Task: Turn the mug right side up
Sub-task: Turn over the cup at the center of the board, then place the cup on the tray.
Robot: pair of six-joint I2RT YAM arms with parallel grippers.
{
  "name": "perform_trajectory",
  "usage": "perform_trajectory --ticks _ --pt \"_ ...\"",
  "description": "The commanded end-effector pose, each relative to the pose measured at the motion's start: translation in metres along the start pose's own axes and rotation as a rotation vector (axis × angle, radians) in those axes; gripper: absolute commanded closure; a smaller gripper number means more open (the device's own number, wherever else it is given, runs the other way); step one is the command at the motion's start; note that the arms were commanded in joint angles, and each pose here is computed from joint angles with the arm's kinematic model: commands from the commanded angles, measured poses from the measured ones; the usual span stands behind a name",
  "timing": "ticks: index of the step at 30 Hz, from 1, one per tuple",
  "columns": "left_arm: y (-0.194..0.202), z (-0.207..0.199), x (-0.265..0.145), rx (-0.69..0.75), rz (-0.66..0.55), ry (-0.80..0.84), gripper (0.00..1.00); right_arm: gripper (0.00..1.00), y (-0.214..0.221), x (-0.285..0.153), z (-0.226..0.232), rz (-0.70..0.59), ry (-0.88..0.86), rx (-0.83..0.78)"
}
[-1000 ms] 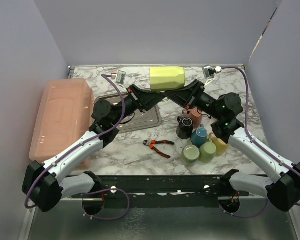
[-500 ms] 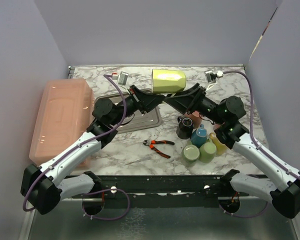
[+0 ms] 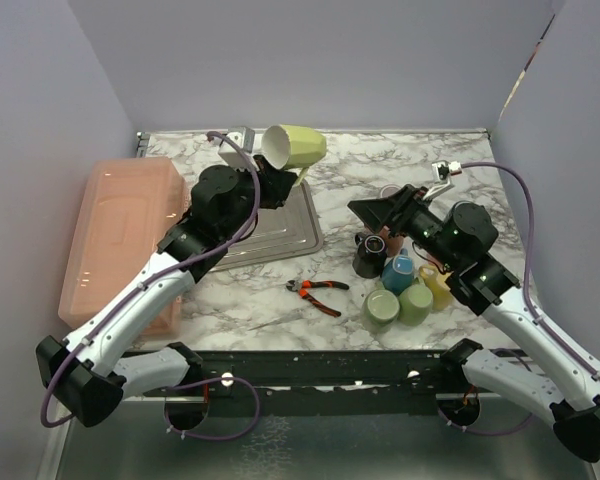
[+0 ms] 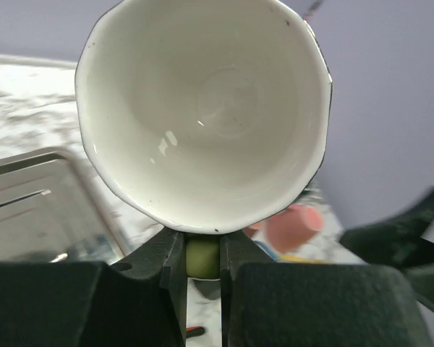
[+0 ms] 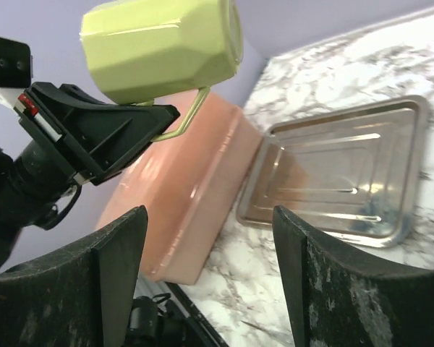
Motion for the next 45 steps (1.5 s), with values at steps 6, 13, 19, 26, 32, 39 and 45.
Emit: perform_trajectory --ticks 6,13,19,26,32,39,45 --pt "0.016 0.112 0.006 0.209 0.000 -0.726 1.00 0.27 0.025 0.000 -0.037 0.113 0.230 -0.047" --pt "0.030 0.188 0.018 0.120 0.018 -0.980 1.00 0.26 0.030 0.005 -0.044 0.150 0.275 -0.062" --pt "0.030 0.231 0.021 0.096 0.027 -1.106 1.00 0.26 0.035 0.005 -0.048 0.166 0.285 -0.060" --pt "0.036 0.266 0.021 0.088 0.052 -1.203 1.00 0.26 0.045 0.010 -0.053 0.205 0.286 -0.059" --pt "0.036 0.285 0.023 0.094 0.057 -1.252 1.00 0.27 0.072 0.033 -0.065 0.377 0.249 -0.089" --pt "0.039 0.290 0.026 0.086 0.089 -1.235 1.00 0.30 0.113 0.085 -0.107 0.594 0.358 -0.113" --pt "0.038 0.285 0.028 0.089 0.120 -1.193 1.00 0.39 0.141 0.132 -0.151 0.731 0.504 -0.202"
Point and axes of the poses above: each gripper's point midway between its finger pads, its own x axis out along the fingers, its own z axis along the line the jaws close on, y = z × x, the point moved 7 cm from there along -x, back along the fingers, and after that the axes turned 11 degrees about -x, right-handed, at the moved point
